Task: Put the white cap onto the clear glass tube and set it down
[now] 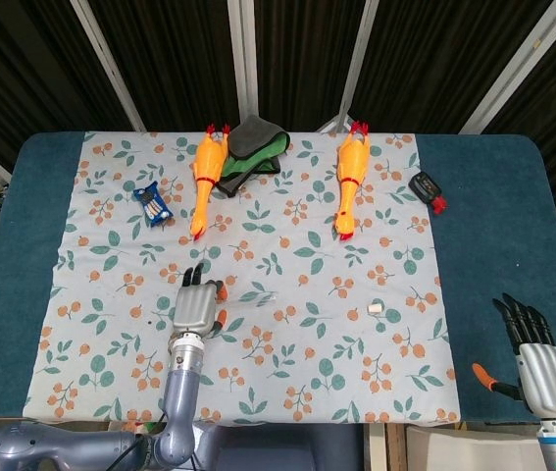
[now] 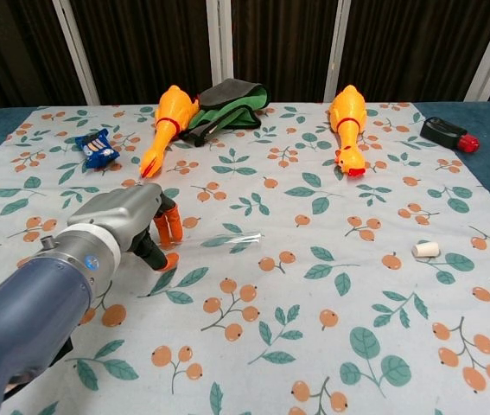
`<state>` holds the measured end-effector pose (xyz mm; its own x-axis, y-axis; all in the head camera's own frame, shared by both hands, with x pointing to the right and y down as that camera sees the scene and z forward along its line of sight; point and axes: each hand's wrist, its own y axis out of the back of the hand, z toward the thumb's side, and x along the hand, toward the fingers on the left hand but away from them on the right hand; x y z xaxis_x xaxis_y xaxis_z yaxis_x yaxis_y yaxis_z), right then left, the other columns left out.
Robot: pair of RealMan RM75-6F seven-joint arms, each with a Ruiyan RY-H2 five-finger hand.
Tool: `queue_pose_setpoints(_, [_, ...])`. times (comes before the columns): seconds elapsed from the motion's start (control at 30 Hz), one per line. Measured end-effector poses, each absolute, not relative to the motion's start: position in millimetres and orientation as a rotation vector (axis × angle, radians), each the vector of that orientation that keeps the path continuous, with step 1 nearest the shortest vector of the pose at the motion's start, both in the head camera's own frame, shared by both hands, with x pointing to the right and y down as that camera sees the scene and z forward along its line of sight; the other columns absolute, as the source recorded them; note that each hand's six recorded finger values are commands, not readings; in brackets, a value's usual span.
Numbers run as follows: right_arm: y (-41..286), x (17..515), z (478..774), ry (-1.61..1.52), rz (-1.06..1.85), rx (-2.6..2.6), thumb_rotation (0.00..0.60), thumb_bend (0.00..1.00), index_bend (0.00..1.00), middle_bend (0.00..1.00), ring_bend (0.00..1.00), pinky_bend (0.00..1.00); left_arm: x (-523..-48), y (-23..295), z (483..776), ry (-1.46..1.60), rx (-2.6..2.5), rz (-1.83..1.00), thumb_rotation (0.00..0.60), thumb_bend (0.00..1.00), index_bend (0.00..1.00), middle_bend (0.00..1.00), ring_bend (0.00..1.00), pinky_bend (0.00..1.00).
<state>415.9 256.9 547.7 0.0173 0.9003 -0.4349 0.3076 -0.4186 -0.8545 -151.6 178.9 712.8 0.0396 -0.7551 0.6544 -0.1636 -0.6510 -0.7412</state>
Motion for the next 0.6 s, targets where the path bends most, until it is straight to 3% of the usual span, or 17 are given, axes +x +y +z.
queue_pose_setpoints(0.3, [256.6, 416.3, 547.1, -1.239, 1.41, -1.759, 0.6, 0.26, 0.0, 0.0, 0.0, 0.0, -153.0, 179.0, 712.3, 0.929, -1.848, -1.657, 0.6, 0.62, 0.56, 0.58, 0.05, 0.0])
queue_pose_setpoints(0.6, [256.9, 417.4, 546.3, -1.238, 1.404, -1.758, 0.6, 0.26, 0.0, 0.0, 0.0, 0.0, -151.7, 168.6, 701.2, 0.992, -1.853, -1.591, 0.6, 0.69, 0.58, 0.6, 0.07, 0.0])
